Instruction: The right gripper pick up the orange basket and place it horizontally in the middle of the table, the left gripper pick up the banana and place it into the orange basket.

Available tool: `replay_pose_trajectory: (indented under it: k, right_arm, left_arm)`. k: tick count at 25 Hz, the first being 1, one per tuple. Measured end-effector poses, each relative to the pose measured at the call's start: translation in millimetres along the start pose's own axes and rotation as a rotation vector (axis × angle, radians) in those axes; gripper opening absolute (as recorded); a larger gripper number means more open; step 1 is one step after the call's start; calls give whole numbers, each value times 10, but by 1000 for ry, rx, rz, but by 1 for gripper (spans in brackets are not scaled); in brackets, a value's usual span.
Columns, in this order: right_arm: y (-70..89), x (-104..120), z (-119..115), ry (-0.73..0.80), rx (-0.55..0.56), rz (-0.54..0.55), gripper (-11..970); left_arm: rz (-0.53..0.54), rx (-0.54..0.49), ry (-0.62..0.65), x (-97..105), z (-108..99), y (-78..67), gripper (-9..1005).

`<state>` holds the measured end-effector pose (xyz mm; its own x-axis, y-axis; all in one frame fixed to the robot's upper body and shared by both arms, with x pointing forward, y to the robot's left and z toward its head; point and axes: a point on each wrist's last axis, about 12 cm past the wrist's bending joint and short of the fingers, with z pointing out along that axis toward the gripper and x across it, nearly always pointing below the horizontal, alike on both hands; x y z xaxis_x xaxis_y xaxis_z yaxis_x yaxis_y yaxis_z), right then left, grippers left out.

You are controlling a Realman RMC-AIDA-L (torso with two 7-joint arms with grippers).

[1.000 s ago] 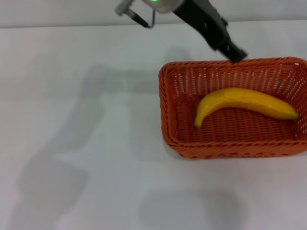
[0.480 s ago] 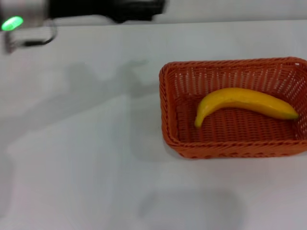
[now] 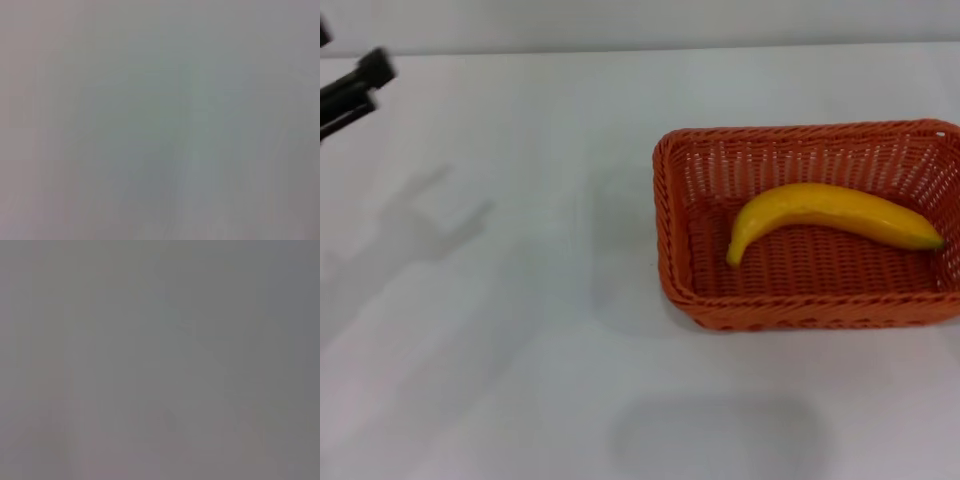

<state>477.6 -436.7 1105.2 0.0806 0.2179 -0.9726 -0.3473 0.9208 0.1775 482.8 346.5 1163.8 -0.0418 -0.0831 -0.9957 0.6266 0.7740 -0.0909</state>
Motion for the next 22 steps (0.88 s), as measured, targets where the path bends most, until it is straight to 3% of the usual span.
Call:
replay_pose_trajectory:
  k: [5,6,10,22]
  right_arm:
    - [7,131,-130,43,37,-44,842]
    - [12,155,-147,52,39,-53,841]
    - [41,233,-178,77,35,-81,841]
    - [85,397,-263,53,100,-143,841]
  left_arm:
    - [-22,-85,-78,285,-276,31,896]
    - [-23,-126,-138,454,-436,24,896]
    - [-16,-188,-201,643,-615,2,896]
    - [-17,-430,-332,1028,-950,-104,895]
